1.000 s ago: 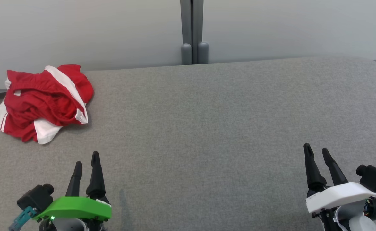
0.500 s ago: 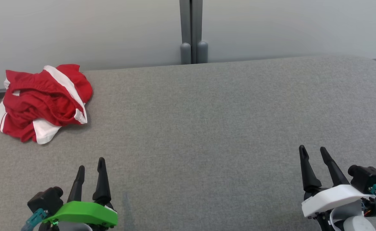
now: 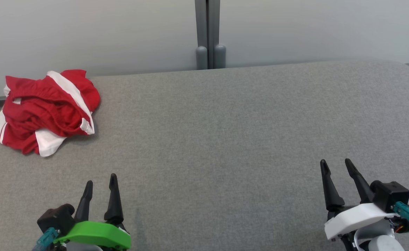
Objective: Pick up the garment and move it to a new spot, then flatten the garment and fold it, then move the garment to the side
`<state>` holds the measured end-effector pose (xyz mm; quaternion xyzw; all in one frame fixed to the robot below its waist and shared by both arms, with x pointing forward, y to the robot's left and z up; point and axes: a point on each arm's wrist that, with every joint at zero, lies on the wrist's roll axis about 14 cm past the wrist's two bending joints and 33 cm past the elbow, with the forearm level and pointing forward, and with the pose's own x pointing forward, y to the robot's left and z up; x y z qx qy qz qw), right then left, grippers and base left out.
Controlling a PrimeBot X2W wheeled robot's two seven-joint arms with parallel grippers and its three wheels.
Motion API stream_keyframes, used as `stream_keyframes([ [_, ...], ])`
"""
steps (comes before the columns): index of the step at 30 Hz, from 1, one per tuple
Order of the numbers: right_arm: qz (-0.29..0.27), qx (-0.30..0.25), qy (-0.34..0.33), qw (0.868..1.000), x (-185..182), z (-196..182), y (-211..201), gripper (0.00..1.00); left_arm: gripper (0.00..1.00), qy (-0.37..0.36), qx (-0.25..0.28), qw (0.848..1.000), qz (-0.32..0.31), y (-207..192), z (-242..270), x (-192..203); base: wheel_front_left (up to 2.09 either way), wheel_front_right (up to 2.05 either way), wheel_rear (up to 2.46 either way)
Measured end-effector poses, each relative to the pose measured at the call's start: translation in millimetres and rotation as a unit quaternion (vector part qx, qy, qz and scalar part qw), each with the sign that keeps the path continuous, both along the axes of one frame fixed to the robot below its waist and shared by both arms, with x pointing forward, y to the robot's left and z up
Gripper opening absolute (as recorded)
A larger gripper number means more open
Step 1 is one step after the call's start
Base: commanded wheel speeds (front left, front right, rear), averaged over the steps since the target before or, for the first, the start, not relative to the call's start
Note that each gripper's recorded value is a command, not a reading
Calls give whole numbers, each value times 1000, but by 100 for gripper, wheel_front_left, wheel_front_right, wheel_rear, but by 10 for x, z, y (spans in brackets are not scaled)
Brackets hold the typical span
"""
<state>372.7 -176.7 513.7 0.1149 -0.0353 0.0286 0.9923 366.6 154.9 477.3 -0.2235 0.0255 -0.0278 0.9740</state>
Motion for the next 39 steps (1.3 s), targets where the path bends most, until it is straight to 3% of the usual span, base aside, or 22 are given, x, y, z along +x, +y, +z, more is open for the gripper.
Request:
stream_keyframes([
  [39, 25, -119, -19, 992, -52, -18, 131, 100, 100, -2, 103, 994, -23, -57, -148, -102, 0, 0, 0],
])
